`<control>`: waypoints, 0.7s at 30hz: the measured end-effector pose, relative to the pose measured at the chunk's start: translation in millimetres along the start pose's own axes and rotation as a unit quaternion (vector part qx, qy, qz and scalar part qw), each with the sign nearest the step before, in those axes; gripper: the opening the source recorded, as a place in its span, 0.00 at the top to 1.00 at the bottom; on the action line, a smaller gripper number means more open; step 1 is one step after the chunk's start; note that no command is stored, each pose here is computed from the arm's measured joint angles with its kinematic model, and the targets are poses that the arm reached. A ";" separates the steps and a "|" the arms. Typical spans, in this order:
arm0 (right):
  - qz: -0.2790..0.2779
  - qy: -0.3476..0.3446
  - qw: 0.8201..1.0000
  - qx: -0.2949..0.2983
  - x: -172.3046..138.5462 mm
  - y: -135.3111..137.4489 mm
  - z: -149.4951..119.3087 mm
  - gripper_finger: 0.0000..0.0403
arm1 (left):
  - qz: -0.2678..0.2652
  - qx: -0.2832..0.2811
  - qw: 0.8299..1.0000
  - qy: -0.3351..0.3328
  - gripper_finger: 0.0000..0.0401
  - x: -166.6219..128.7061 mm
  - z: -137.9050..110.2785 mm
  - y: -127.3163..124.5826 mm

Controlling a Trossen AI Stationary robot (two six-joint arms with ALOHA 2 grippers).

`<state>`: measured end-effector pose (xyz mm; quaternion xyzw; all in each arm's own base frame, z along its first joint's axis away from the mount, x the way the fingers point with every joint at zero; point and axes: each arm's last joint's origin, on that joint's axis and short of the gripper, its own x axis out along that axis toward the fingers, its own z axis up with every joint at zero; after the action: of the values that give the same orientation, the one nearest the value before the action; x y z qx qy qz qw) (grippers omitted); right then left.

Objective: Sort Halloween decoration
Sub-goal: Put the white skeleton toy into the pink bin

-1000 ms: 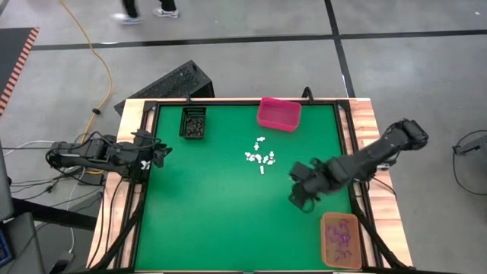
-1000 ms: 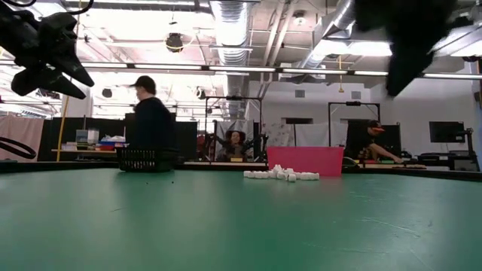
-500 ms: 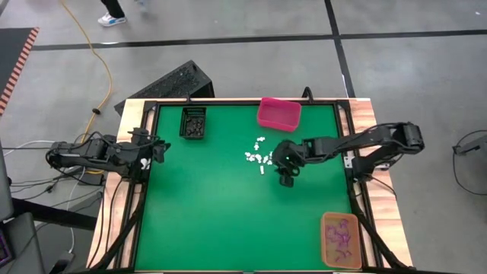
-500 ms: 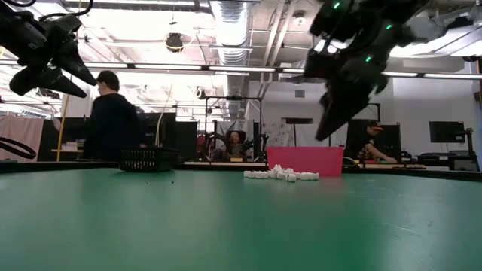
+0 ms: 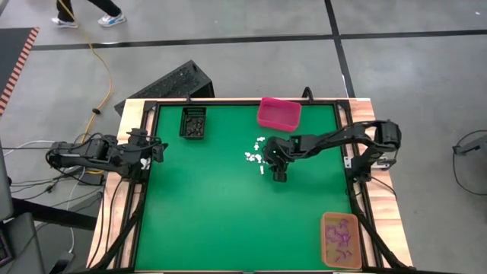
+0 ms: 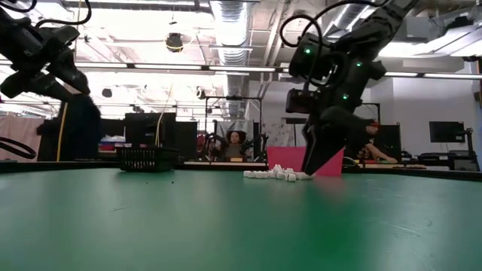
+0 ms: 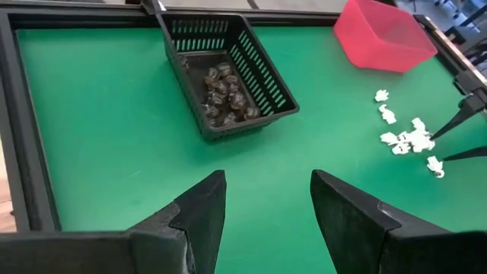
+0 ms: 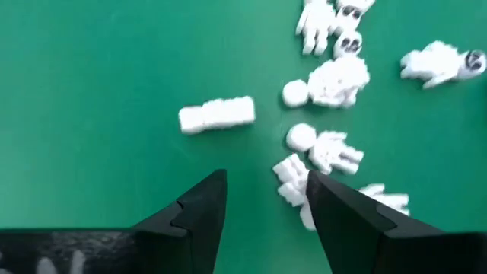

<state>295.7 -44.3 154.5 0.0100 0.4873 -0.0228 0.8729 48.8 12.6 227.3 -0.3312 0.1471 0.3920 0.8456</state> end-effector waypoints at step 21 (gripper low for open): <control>-0.005 0.060 0.998 -0.014 1.4 -23.5 6.3 0.46 | 0.009 0.010 1.000 -0.004 0.54 -0.1 -0.2 1.4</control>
<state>300.6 -68.1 156.8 -0.0035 0.5393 -0.0196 0.8419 47.7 13.1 226.5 -0.3200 0.1507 0.3996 0.8457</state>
